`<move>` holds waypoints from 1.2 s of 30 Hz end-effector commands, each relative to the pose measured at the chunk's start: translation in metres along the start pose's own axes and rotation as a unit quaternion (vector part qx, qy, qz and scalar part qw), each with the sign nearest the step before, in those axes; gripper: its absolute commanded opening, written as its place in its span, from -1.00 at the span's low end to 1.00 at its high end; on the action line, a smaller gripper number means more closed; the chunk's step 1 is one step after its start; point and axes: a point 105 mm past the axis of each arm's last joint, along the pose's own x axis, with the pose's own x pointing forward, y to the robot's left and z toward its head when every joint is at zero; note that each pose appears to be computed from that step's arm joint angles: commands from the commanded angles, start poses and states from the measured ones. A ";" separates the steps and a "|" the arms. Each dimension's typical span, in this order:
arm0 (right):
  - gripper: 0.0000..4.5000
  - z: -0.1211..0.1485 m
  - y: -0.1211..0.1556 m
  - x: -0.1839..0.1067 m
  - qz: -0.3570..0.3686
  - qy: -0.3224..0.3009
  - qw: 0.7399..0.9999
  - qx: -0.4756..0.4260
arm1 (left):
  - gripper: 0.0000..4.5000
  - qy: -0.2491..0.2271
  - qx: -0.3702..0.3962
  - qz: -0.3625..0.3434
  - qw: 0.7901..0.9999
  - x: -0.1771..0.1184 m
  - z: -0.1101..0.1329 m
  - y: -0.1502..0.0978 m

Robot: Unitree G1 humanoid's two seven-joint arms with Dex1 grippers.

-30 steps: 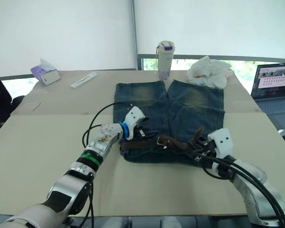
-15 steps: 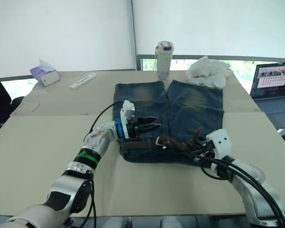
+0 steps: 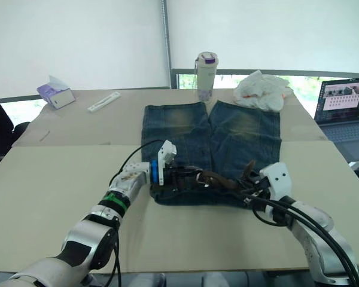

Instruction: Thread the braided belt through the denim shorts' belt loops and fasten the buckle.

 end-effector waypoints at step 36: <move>-1.00 0.030 -0.020 -0.014 -0.038 -0.035 0.999 -0.016 | -0.98 0.201 0.114 -0.011 0.973 0.009 -0.079 -0.012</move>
